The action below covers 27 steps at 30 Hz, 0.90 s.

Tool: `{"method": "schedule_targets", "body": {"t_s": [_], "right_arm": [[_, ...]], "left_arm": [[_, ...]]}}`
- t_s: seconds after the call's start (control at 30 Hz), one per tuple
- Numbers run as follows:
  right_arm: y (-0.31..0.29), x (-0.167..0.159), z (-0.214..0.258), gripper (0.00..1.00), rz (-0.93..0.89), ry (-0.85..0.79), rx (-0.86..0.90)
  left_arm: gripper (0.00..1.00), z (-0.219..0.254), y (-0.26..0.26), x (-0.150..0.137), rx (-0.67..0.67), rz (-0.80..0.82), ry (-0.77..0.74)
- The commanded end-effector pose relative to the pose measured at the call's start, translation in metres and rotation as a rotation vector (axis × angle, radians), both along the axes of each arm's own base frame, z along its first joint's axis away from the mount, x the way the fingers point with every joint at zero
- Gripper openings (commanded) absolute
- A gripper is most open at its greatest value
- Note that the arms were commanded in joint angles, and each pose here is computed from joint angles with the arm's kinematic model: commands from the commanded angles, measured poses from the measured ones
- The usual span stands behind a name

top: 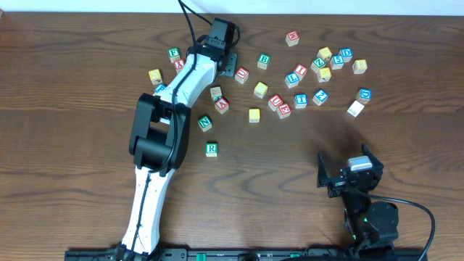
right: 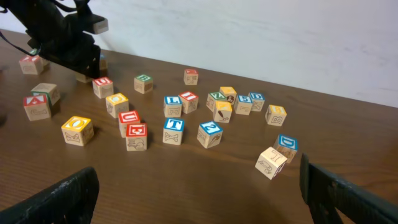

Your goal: Spell out ROBOT

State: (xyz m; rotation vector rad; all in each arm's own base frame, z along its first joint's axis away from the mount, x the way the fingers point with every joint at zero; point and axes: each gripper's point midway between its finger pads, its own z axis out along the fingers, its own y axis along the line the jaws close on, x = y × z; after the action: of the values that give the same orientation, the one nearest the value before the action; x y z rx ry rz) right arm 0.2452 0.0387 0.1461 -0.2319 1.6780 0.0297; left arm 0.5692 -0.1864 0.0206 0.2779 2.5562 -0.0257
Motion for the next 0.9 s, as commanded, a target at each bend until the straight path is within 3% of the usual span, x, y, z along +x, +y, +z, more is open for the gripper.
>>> {"method": "schedule_targets", "body": {"t_s": [0.0,0.53,0.87], "right_arm": [[-0.0018,0.0002,-0.0019,0.99,-0.007,0.004,-0.012],[-0.0018,0.0002,-0.0019,0.99,-0.007,0.004,-0.012],[-0.0018,0.0002,-0.0019,0.99,-0.007,0.004,-0.012]], "left_arm": [[0.58,-0.0044,0.0036,0.0043,0.005,0.015,0.0],[0.57,-0.0072,0.0046,0.0015,0.01,0.015,0.013],[0.49,-0.007,0.0044,0.0021,0.009,0.015,0.01]]}}
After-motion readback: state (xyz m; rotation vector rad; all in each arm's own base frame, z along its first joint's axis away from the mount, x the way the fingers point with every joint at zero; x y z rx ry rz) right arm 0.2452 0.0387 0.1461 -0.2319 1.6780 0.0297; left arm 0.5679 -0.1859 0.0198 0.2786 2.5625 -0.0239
